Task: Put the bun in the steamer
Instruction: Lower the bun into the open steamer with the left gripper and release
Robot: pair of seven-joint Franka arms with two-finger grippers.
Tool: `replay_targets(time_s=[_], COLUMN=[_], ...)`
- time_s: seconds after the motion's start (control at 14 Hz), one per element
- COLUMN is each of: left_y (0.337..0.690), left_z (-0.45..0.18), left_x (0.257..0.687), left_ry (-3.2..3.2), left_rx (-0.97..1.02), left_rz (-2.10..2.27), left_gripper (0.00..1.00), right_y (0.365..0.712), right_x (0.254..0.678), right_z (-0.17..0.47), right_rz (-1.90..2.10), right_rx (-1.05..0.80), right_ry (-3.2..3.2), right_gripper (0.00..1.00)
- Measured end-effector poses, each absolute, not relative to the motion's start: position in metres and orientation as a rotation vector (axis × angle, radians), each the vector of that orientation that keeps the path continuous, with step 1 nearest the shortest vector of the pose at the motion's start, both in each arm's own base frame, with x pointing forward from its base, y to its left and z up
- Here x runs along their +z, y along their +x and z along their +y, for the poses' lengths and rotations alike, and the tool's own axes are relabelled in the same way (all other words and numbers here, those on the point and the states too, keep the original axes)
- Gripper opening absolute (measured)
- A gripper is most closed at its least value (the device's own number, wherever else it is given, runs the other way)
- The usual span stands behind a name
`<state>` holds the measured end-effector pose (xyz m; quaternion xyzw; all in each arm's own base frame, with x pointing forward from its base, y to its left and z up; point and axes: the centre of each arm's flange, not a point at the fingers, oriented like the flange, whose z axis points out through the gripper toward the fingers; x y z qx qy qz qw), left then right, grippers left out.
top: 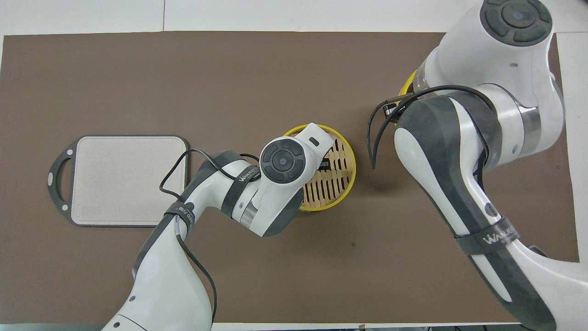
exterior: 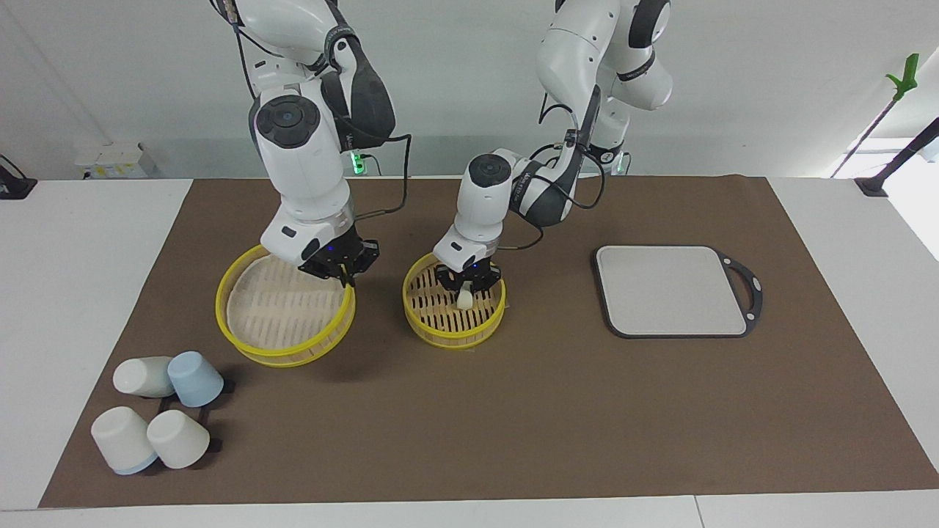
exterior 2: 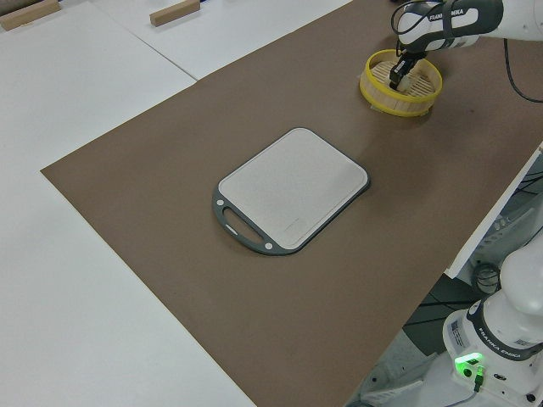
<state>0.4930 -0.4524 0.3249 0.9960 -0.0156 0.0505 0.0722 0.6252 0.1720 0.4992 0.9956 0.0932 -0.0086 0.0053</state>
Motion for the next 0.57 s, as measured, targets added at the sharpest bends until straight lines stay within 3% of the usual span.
replay_targets(time_s=[0.29,0.36,0.57], left_y=[0.49,0.49,0.498], left_z=[-0.455,-0.454,-0.439], left_x=[0.323,0.322,0.347], left_ry=[2.996,3.002,3.022], left_rx=[0.143,0.134,0.104], left_rz=[-0.016,-0.014,0.02], left_gripper=[0.82,0.97,1.0], right_y=[0.623,0.622,0.619], right_x=[0.494,0.494,0.495], right_z=[0.171,0.172,0.18], right_rz=[0.291,0.292,0.256], right_rx=[-0.031,-0.031,-0.03], right_ry=[3.12,3.121,3.128], right_gripper=[0.08,0.08,0.08])
